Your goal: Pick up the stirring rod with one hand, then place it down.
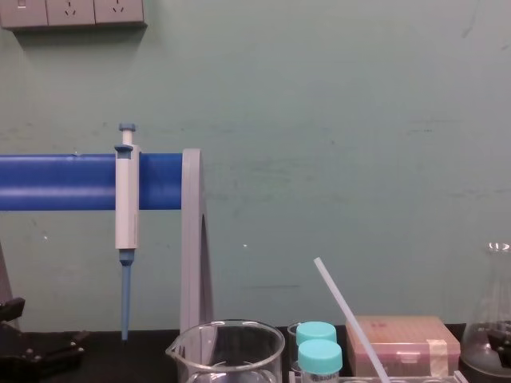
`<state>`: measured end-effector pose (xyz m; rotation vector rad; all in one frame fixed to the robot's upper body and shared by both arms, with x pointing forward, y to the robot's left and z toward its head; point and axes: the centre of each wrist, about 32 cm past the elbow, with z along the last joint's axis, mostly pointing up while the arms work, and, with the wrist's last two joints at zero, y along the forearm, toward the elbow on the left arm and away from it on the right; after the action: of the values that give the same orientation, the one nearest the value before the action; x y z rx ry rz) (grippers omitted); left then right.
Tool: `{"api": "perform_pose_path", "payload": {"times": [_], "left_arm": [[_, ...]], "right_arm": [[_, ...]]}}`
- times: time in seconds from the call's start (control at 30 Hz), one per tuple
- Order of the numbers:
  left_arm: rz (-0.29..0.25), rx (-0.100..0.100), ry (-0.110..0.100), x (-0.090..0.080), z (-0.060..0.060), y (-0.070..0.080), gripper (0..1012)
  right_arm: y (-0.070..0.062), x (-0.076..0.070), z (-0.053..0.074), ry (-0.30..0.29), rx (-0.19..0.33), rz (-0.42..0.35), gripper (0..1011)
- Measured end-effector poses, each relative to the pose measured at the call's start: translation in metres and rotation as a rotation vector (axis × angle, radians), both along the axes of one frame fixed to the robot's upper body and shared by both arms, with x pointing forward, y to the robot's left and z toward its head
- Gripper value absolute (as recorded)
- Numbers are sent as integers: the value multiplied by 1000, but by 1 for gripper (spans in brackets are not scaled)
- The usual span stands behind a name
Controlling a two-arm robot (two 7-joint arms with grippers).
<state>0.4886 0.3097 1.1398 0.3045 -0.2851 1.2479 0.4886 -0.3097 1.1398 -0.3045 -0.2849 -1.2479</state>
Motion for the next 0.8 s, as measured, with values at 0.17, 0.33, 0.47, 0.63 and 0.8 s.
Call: {"api": "perform_pose_path", "payload": {"times": [0.17,0.33,0.47,0.63,0.8], "left_arm": [[0,0,0,0,0,0,1000],[0,0,0,0,0,0,1000],[0,0,0,0,0,0,1000],[0,0,0,0,0,0,1000],[0,0,0,0,0,0,1000]], "right_arm": [[0,0,0,0,0,0,1003],[-1,1,1,-4,10,-6,1003],[-5,9,14,-13,78,13,1003],[-2,20,35,-15,175,84,1003],[9,35,59,26,289,208,1003]]}}
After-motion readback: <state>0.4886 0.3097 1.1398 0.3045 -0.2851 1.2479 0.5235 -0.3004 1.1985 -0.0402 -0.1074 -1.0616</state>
